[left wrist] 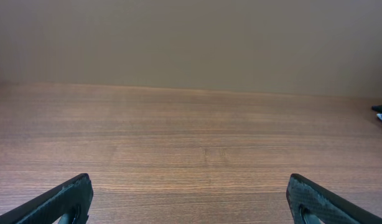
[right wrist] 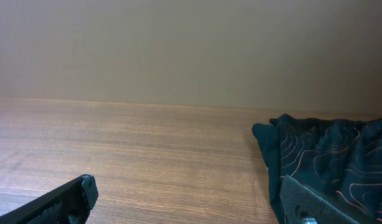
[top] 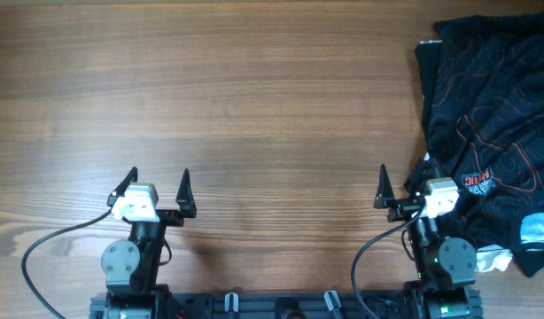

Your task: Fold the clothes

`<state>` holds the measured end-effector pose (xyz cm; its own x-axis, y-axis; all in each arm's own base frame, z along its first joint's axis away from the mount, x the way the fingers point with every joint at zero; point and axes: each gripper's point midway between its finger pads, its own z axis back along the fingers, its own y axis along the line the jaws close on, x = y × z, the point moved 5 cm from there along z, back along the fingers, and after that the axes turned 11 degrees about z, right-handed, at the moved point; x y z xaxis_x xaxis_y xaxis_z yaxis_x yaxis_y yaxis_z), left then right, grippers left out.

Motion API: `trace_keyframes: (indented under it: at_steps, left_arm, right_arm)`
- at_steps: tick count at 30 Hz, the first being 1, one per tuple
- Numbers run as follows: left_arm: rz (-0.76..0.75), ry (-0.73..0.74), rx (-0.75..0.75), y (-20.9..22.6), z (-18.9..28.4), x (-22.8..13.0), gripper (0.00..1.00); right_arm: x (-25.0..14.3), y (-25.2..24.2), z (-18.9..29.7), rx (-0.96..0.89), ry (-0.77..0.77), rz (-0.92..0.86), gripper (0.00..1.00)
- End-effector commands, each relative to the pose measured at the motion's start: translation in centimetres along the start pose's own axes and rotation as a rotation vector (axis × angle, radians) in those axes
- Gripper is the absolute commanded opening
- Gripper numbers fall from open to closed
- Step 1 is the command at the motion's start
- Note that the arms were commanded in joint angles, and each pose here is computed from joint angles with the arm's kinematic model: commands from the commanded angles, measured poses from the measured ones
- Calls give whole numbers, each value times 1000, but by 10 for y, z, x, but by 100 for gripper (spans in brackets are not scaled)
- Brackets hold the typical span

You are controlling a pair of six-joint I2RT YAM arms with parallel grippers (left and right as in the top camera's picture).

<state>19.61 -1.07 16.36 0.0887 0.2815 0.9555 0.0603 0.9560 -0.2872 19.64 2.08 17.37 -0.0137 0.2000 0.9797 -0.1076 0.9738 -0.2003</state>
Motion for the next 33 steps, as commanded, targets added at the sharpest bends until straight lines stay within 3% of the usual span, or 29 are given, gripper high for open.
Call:
trace_keyframes:
  at_steps: [1, 23, 27, 33]
  left_arm:
    - [-16, -4, 11, 2, 0, -1, 100]
    - [-16, -3, 11, 2, 0, -1, 100]
    - [-15, 0, 11, 2, 0, -2, 100]
    - [122, -1, 11, 1, 1, 4, 100]
  right_arm:
    - [0, 1, 0, 11, -5, 14, 99]
    - [1, 6, 0, 50, -11, 11, 100]
    - [1, 7, 0, 57, -10, -69, 100]
    - [19, -7, 7, -7, 103, -64, 100]
